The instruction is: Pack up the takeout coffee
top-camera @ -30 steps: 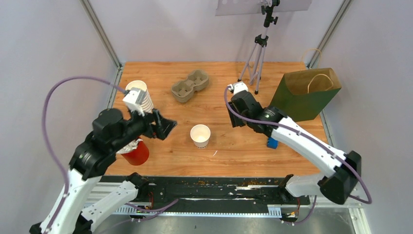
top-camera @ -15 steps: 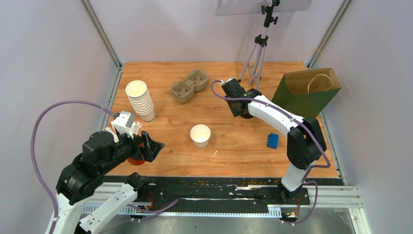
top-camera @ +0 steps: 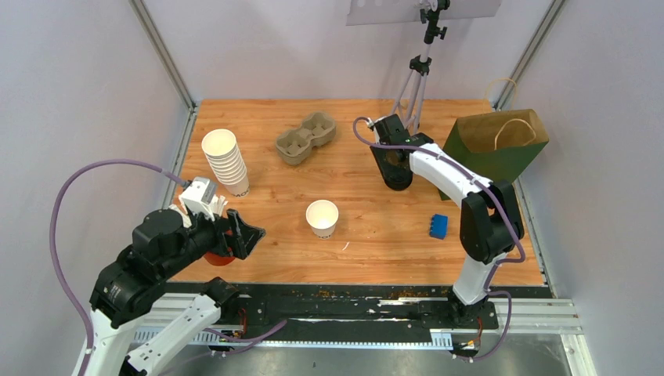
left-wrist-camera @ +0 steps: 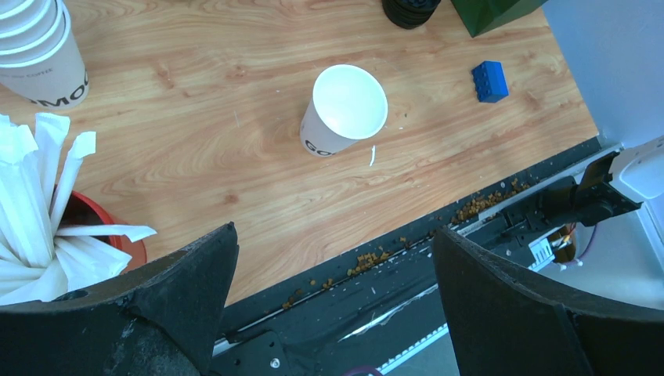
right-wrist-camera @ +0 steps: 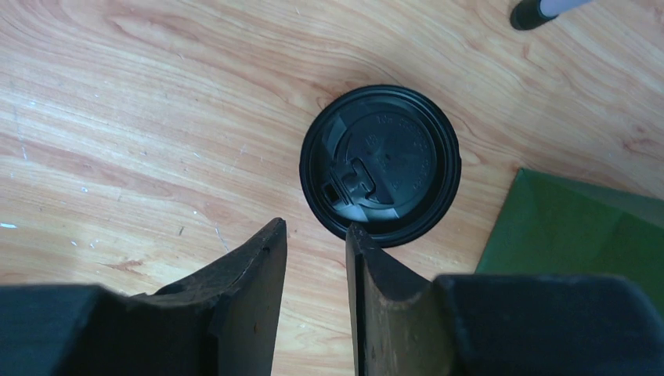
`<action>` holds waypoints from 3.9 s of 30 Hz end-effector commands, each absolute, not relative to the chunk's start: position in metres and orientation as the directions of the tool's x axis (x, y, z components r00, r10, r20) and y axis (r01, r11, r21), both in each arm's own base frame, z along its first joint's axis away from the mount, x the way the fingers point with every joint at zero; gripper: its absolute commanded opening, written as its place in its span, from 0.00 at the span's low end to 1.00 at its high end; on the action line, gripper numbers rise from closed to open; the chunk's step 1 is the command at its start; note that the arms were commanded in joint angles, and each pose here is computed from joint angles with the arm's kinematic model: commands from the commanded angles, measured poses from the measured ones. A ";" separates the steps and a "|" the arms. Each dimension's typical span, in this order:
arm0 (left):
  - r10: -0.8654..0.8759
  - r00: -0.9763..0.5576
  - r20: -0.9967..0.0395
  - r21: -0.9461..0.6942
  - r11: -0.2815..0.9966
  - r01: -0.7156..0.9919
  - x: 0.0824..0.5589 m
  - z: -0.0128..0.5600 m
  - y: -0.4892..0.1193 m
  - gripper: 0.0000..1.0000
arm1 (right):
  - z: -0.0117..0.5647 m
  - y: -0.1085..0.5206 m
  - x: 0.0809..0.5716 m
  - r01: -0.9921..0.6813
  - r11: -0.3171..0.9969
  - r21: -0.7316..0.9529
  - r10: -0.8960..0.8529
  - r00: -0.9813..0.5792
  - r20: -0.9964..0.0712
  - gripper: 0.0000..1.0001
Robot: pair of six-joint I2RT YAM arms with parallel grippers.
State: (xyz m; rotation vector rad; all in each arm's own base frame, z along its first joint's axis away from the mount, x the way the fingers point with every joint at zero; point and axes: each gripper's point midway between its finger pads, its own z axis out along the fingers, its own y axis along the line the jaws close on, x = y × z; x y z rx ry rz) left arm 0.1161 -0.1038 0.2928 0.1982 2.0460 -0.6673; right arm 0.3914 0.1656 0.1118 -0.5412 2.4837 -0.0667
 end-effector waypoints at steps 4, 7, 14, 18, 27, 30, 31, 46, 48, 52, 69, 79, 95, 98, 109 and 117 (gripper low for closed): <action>-0.137 -0.496 -0.857 -0.376 0.826 0.421 0.127 0.322 -0.111 1.00 | 0.125 0.187 0.412 -0.418 0.900 -0.123 -0.407 -0.704 -0.582 0.35; -0.145 -0.496 -0.856 -0.382 0.824 0.419 0.131 0.321 -0.115 1.00 | 0.122 0.189 0.416 -0.430 0.893 -0.132 -0.422 -0.701 -0.574 0.33; -0.131 -0.461 -0.878 -0.371 0.796 0.479 0.144 0.329 -0.130 1.00 | 0.111 0.186 0.424 -0.433 0.886 -0.163 -0.448 -0.717 -0.533 0.28; -0.123 -0.467 -0.876 -0.373 0.787 0.492 0.150 0.325 -0.138 1.00 | 0.103 0.182 0.426 -0.434 0.888 -0.152 -0.446 -0.734 -0.513 0.27; -0.115 -0.472 -0.874 -0.368 0.790 0.490 0.159 0.314 -0.144 1.00 | 0.086 0.178 0.426 -0.430 0.893 -0.130 -0.435 -0.758 -0.486 0.23; -0.113 -0.478 -0.871 -0.369 0.792 0.487 0.161 0.313 -0.144 1.00 | 0.079 0.176 0.424 -0.430 0.893 -0.131 -0.438 -0.766 -0.471 0.20; -0.110 -0.481 -0.870 -0.369 0.792 0.487 0.161 0.311 -0.145 1.00 | 0.079 0.176 0.424 -0.430 0.893 -0.131 -0.438 -0.766 -0.471 0.20; -0.101 -0.485 -0.869 -0.357 0.806 0.473 0.162 0.305 -0.142 1.00 | 0.072 0.177 0.426 -0.428 0.898 -0.104 -0.425 -0.779 -0.462 0.18; -0.100 -0.484 -0.869 -0.356 0.806 0.474 0.162 0.305 -0.142 1.00 | 0.071 0.177 0.426 -0.429 0.897 -0.105 -0.426 -0.778 -0.461 0.16; -0.095 -0.484 -0.870 -0.350 0.810 0.470 0.162 0.305 -0.140 1.00 | 0.072 0.176 0.428 -0.427 0.899 -0.103 -0.423 -0.778 -0.466 0.14; -0.100 -0.480 -0.872 -0.350 0.812 0.467 0.162 0.308 -0.139 1.00 | 0.074 0.178 0.427 -0.436 0.897 -0.076 -0.419 -0.781 -0.463 0.04; -0.105 -0.481 -0.870 -0.356 0.810 0.467 0.162 0.310 -0.140 1.00 | 0.114 0.178 0.423 -0.435 0.898 -0.067 -0.405 -0.757 -0.513 0.00; -0.052 -0.482 -0.874 -0.298 0.841 0.451 0.163 0.301 -0.130 1.00 | 0.120 0.174 0.418 -0.436 0.897 -0.073 -0.409 -0.755 -0.513 0.20; -0.054 -0.489 -0.870 -0.307 0.836 0.454 0.162 0.299 -0.132 1.00 | 0.116 0.176 0.421 -0.443 0.894 -0.072 -0.414 -0.752 -0.513 0.25; -0.053 -0.493 -0.868 -0.311 0.833 0.458 0.160 0.298 -0.132 1.00 | 0.096 0.175 0.432 -0.429 0.899 -0.093 -0.418 -0.774 -0.476 0.26; -0.049 -0.497 -0.866 -0.309 0.835 0.455 0.160 0.294 -0.132 1.00 | 0.085 0.173 0.435 -0.422 0.900 -0.107 -0.421 -0.782 -0.460 0.24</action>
